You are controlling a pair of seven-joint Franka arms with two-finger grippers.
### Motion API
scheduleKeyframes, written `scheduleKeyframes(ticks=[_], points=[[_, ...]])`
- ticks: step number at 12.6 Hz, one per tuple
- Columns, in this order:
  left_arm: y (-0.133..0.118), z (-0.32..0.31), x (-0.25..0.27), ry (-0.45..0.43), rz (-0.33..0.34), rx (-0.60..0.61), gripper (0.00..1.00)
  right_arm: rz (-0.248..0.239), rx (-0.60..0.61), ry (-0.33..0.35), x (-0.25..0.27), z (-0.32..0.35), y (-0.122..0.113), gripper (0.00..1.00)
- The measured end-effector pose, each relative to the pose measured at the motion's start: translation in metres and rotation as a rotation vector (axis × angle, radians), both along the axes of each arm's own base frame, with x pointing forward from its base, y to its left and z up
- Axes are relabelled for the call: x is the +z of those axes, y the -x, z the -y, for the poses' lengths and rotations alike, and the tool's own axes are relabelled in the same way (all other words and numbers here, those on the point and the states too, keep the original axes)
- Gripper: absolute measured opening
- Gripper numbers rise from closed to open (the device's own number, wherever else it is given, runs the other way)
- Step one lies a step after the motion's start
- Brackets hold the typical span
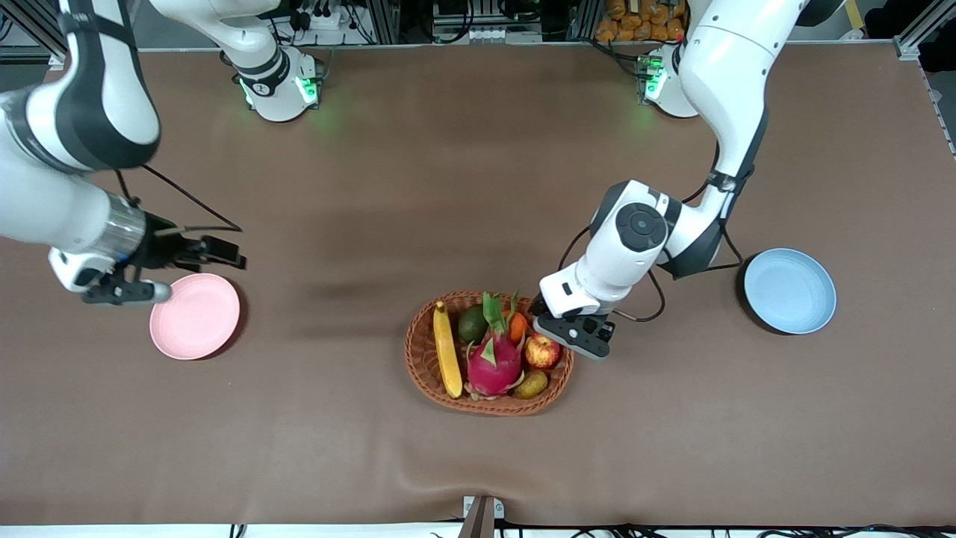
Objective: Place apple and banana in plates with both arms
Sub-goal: 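Reach the left gripper down into the basket toward the red apple, then grasp the red apple with the left gripper while the right gripper approaches the basket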
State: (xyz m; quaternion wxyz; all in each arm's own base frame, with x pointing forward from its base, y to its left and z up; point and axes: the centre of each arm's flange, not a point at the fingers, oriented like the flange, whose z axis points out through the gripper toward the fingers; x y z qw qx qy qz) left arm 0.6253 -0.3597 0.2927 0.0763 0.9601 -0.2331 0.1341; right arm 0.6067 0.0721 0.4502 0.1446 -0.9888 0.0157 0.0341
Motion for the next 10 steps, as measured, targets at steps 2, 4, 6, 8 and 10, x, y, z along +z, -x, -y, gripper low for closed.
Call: scheduleKeyframes(ticks=[2,4,6,8,10], points=[[0.0,0.002,-0.013,-0.014,0.022,-0.022,1.0,0.024,0.018,-0.008,-0.019,-0.027,-0.008,1.0],[-0.001,0.003,-0.026,-0.034,0.045,-0.045,1.0,0.047,0.052,-0.011,-0.022,-0.056,-0.009,1.0],[-0.002,0.004,-0.034,-0.033,0.063,-0.054,1.0,0.072,0.066,-0.012,-0.019,-0.069,-0.009,1.0],[0.0,0.008,-0.04,-0.03,0.074,-0.065,1.0,0.098,0.07,-0.012,-0.019,-0.077,-0.011,1.0],[0.002,0.012,-0.045,-0.035,0.086,-0.082,1.0,0.147,0.09,-0.013,-0.021,-0.1,-0.013,1.0]])
